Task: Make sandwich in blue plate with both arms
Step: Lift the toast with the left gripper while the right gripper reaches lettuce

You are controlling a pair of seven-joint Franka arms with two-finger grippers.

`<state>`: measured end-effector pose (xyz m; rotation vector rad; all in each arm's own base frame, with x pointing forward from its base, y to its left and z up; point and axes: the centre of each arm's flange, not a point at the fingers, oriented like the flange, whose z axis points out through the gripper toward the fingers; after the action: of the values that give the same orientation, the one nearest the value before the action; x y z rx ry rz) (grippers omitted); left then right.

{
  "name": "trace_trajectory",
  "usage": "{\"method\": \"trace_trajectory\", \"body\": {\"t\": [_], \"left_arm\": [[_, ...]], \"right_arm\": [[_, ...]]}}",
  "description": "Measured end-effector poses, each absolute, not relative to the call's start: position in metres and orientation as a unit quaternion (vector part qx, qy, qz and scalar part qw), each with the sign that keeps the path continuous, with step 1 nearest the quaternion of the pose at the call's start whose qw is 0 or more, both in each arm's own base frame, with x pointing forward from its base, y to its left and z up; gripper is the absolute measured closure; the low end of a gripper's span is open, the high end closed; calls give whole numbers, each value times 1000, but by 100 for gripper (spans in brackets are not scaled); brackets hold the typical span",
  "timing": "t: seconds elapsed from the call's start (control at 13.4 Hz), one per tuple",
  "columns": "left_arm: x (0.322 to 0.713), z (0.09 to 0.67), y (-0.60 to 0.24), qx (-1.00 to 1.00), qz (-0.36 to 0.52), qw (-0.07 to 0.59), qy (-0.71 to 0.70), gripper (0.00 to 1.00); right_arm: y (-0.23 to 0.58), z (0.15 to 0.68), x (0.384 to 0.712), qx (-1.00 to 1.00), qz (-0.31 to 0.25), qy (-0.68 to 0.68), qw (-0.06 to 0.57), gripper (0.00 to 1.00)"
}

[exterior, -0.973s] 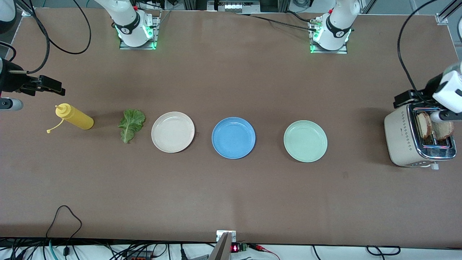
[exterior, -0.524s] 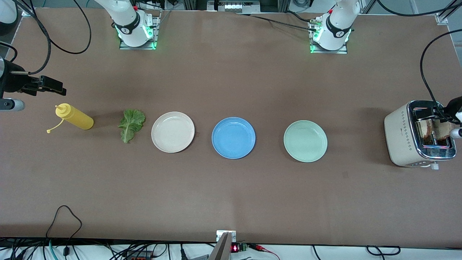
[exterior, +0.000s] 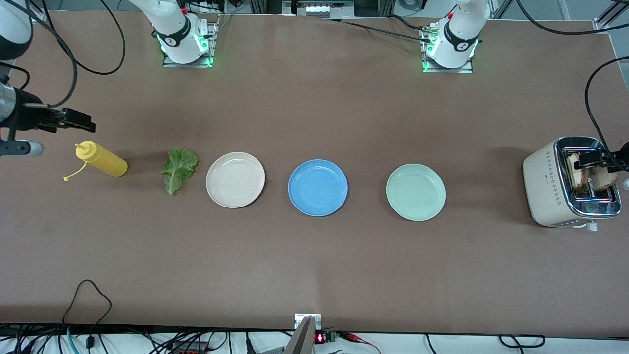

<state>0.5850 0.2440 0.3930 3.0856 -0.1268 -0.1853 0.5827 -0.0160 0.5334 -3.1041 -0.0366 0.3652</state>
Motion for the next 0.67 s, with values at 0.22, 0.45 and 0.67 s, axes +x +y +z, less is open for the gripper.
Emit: {"method": "trace_trajectory", "body": {"t": [0.22, 0.45, 0.67], "left_arm": [[587, 374, 244, 996, -73, 31, -44, 17], [587, 361, 244, 995, -81, 36, -44, 40], [586, 355, 248, 995, -89, 32, -45, 72]], "right_arm": [[-1, 493, 592, -989, 149, -22, 4, 0], [11, 426, 599, -993, 113, -32, 0, 0], [18, 350, 580, -996, 75, -38, -3, 0]]}}
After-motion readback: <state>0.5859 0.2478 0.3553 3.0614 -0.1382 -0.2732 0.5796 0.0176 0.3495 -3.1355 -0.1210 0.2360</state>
